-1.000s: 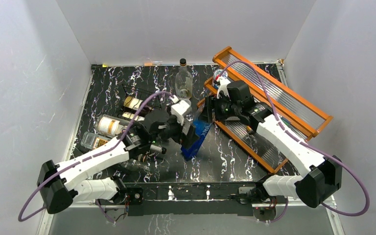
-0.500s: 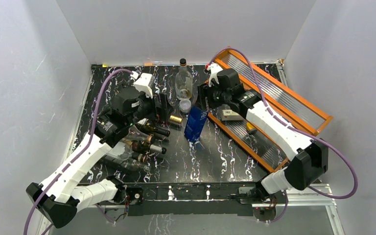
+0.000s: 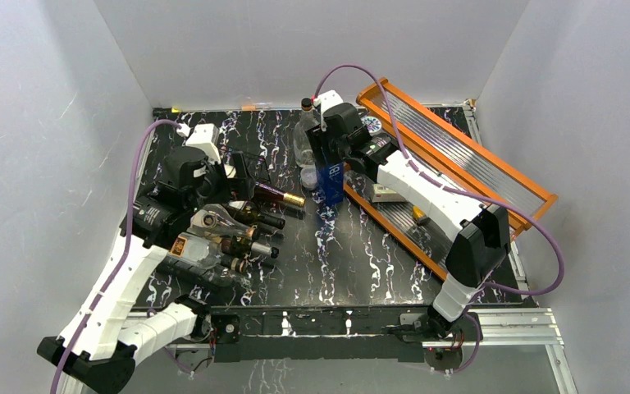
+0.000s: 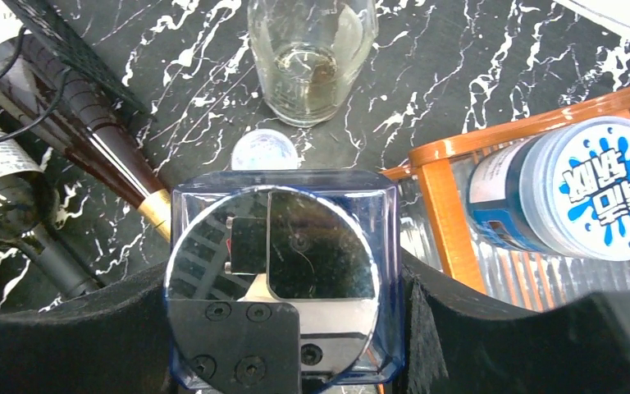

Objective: Take the wine bottle off the wine rack

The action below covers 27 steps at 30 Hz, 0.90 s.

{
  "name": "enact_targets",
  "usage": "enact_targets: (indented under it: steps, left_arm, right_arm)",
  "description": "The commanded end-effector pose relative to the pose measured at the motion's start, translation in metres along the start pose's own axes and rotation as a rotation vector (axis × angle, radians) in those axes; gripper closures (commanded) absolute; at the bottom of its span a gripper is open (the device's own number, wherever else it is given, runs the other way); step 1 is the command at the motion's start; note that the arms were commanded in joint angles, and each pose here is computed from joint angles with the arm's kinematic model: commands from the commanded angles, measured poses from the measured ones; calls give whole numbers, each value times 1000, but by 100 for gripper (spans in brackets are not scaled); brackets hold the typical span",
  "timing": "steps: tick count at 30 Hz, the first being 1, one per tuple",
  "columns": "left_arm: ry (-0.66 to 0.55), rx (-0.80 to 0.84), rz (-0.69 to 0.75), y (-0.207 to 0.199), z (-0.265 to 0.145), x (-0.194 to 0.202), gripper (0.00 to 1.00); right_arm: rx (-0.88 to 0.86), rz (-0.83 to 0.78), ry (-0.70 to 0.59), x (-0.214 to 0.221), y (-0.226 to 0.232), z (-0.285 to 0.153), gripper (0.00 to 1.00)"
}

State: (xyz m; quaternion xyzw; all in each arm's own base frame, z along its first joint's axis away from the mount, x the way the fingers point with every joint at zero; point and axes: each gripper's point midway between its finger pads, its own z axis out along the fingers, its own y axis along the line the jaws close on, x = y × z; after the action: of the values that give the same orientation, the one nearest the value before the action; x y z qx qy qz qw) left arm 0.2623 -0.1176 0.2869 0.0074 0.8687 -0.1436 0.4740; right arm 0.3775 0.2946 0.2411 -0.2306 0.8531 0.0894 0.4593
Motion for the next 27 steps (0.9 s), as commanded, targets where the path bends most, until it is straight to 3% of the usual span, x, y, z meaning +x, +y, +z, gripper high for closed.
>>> enact_targets:
  steps: [1, 9, 10, 13, 19, 25, 27]
  left_arm:
    - [-33, -14, 2, 4, -15, -10, 2]
    - [-31, -11, -4, 6, -22, -5, 2]
    - [-30, -11, -4, 6, -22, -5, 2]
    - [-25, -7, -9, 5, -20, -4, 2]
    - [-29, 14, -24, 0, -20, -5, 2]
    - [-27, 25, -30, -1, -24, -3, 2]
    - [-24, 29, -34, -2, -24, -2, 2]
  right_arm:
    - [66, 20, -192, -56, -12, -4, 100]
    - [67, 77, -184, -32, -14, -7, 97]
    - [73, 81, -186, -31, -15, -9, 88]
    - [81, 97, -188, -27, -18, -13, 77]
    - [81, 110, -184, -22, -20, -20, 32]
    - [58, 113, -194, -33, -19, -38, 5]
    - [43, 115, -198, -36, -18, -46, 2]
